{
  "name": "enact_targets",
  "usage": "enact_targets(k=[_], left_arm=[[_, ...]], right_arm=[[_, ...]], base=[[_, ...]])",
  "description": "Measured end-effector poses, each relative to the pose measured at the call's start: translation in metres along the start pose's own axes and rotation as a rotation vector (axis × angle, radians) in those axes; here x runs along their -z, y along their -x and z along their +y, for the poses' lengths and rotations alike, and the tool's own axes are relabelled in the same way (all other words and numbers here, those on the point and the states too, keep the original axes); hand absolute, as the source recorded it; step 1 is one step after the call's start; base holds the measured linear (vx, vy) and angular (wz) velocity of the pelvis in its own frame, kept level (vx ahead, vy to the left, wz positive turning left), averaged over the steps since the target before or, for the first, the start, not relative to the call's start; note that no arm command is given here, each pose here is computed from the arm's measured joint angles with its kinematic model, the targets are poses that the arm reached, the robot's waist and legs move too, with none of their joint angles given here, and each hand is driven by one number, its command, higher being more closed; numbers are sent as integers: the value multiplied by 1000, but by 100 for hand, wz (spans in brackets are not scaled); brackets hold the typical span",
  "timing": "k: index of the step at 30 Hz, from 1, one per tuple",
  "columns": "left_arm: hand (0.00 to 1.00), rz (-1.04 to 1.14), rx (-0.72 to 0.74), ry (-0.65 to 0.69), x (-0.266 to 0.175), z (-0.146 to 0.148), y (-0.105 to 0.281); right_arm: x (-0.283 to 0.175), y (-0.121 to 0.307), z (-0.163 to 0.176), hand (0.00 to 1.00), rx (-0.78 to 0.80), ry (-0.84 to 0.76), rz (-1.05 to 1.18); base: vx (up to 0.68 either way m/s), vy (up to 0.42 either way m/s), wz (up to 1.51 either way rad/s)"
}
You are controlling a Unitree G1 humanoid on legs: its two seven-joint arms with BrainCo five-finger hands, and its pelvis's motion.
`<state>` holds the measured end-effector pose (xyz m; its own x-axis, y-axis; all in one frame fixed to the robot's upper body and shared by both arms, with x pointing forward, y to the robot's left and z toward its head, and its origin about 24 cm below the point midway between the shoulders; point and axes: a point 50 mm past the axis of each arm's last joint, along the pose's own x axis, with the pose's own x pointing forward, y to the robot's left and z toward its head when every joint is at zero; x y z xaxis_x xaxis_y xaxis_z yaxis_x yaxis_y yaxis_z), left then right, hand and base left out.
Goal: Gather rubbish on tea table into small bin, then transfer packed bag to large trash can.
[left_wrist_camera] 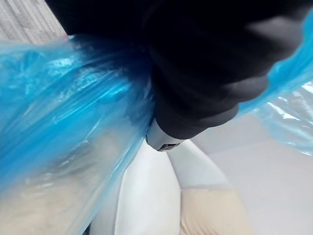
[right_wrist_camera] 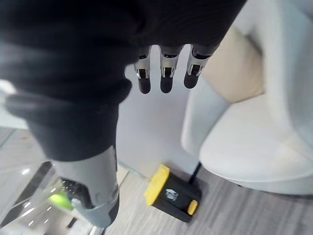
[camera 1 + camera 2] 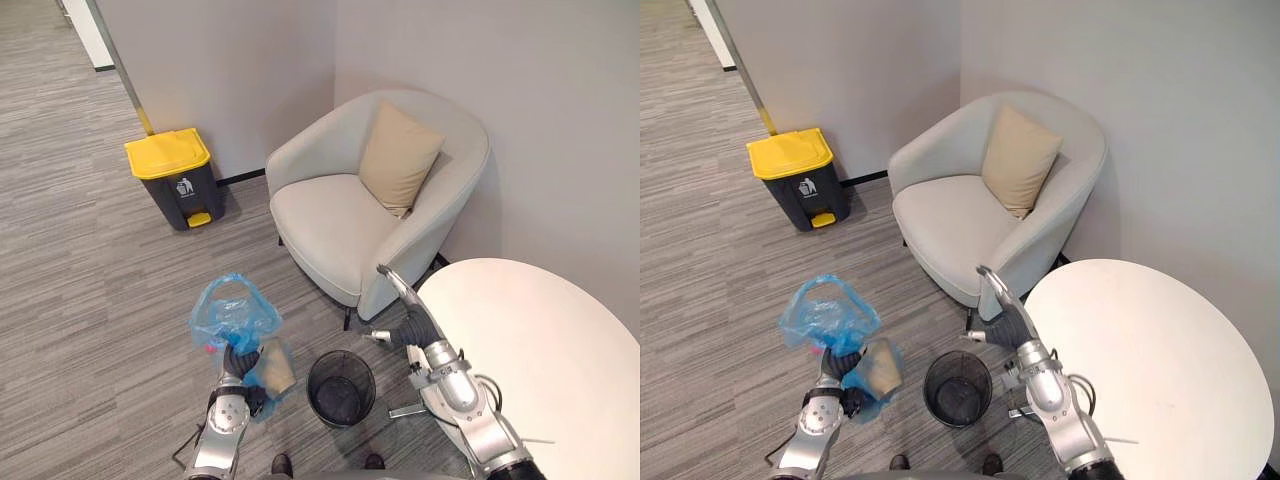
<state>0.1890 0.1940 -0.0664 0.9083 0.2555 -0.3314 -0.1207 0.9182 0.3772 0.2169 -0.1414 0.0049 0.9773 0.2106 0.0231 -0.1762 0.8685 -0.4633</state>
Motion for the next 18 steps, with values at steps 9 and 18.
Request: enact_targets(k=[9, 18], left_arm=[[100, 143, 75, 46, 30, -6, 8], [100, 228, 139, 69, 50, -10, 18]], right_arm=[[89, 48, 13, 0, 69, -341, 502], [109, 66, 19, 0, 70, -381, 633]], base=[[13, -2, -1], [52, -2, -2]])
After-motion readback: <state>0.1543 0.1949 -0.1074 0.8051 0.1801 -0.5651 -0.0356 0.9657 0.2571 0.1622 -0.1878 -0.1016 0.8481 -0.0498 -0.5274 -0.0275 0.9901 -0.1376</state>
